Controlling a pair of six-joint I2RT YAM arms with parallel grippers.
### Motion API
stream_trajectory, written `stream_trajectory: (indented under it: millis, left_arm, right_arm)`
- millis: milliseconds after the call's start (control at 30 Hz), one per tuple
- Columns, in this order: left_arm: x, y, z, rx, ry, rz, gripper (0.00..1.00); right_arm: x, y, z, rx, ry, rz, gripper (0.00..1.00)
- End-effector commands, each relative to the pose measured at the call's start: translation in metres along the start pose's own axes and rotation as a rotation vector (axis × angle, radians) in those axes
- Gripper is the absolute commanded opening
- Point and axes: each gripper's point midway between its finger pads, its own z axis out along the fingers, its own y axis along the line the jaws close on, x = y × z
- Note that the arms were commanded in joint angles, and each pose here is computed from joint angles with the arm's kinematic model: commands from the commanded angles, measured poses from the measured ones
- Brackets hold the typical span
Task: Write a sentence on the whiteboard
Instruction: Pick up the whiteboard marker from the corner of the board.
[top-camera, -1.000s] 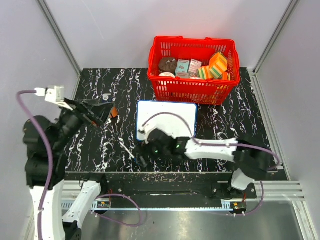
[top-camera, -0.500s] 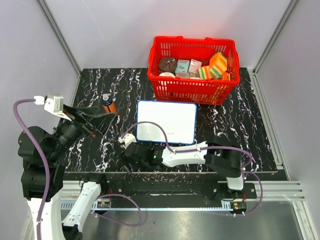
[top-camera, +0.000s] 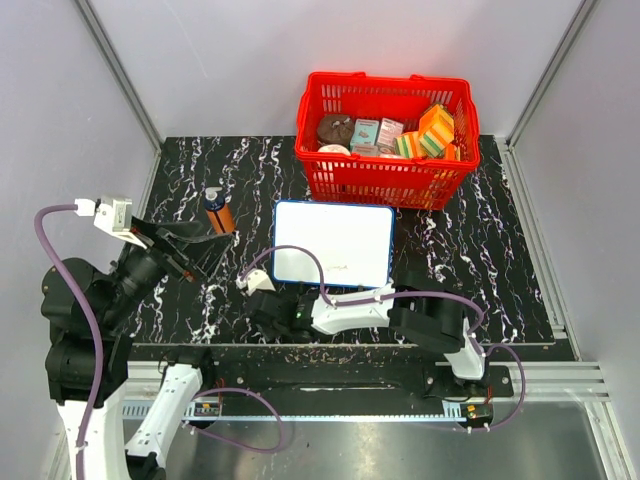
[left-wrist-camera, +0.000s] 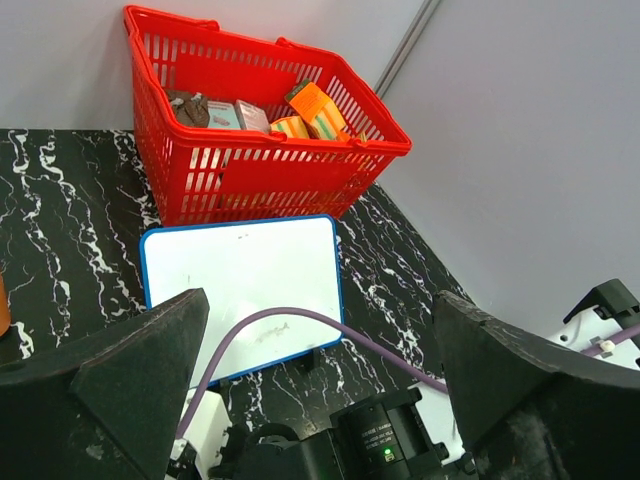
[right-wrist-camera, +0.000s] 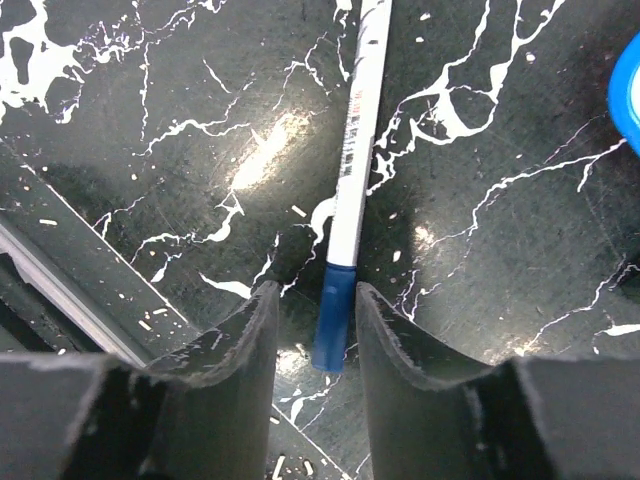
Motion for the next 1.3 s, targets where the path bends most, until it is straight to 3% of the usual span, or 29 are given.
stream_trajectory:
  millis: [0,100,200,333,633,1000,1100,1267]
  left_arm:
    - [-0.001,-0.001,-0.001,0.009,-0.018,0.007,0.99]
    - [0.000,0.002,0.000,-0.005,-0.010,0.007,0.99]
    - [-0.001,0.003,-0.001,-0.018,-0.012,0.017,0.99]
    - [-0.005,0.004,-0.005,-0.036,-0.022,0.036,0.99]
    - [-0.005,0.012,-0.008,-0.083,-0.001,0.105,0.99]
    - [-0.008,0.022,-0.021,-0.130,0.007,0.323,0.99]
    - [0.003,0.027,-0.017,-0.108,0.045,0.365,0.99]
    - [0.025,0.040,0.001,-0.091,0.160,0.308,0.99]
  right_arm:
    - [0.001,-0.003,0.005,0.034,0.005,-0.016,0.40]
    - [0.007,-0.007,0.008,0.055,0.020,-0.034,0.37]
    - [0.014,-0.014,0.012,0.084,0.040,-0.051,0.28]
    - [0.019,-0.022,0.014,0.123,0.052,-0.064,0.00]
    - [0.003,-0.026,-0.012,0.110,-0.017,-0.047,0.00]
    - [-0.065,-0.021,-0.110,-0.061,-0.246,0.021,0.00]
    - [-0.078,-0.034,-0.136,-0.107,-0.281,0.062,0.00]
    - [-0.102,-0.079,-0.181,-0.209,-0.350,0.189,0.00]
